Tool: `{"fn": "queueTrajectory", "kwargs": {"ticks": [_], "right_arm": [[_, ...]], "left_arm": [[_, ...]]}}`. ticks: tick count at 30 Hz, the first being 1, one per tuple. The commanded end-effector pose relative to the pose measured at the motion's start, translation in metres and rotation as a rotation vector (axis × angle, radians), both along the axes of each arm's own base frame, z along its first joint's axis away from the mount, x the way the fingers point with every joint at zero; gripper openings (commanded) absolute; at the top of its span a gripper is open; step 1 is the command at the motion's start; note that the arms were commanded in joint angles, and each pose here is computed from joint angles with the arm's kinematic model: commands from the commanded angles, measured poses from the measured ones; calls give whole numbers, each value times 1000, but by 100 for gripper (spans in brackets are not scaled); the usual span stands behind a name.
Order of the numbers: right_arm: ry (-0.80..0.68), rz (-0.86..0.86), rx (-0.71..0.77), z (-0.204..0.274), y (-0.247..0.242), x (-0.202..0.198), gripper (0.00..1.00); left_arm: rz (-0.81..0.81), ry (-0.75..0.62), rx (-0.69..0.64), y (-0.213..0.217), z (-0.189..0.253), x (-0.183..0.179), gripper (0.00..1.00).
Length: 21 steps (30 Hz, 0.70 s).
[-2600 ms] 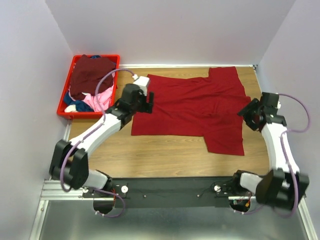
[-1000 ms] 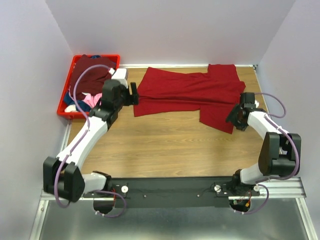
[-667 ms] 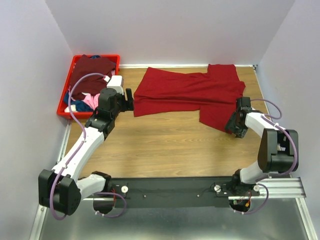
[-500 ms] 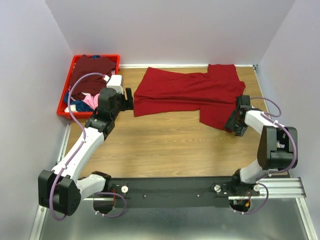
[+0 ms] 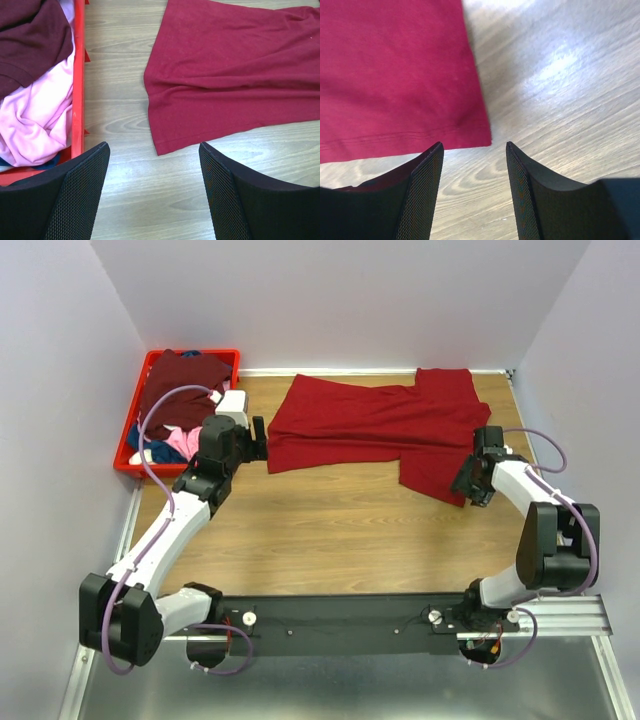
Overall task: Fold and stack the t-shirts
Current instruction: Flatten the tshirt out
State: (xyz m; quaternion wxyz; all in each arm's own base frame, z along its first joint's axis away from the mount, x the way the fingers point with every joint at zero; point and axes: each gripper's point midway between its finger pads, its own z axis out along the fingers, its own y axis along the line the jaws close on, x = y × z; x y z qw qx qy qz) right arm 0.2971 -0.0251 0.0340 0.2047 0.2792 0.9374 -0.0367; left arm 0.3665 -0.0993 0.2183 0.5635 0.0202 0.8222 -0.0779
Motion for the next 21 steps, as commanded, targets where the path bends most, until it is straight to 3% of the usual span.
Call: {"fn": "queueTrajectory", "kwargs": {"ticks": [1,15,21], "right_arm": [[-12,7,-24,11,-3,8,60],[88,-10,-37,-32,-5,-4,57],[136,-2,-23,-49,-3,-17,45]], "left_arm": [[-5,-8,1,-2,3,3,80],[-19,18,5,-5,-6,5,80],[-26,40,11,-7,-13,7,80]]}}
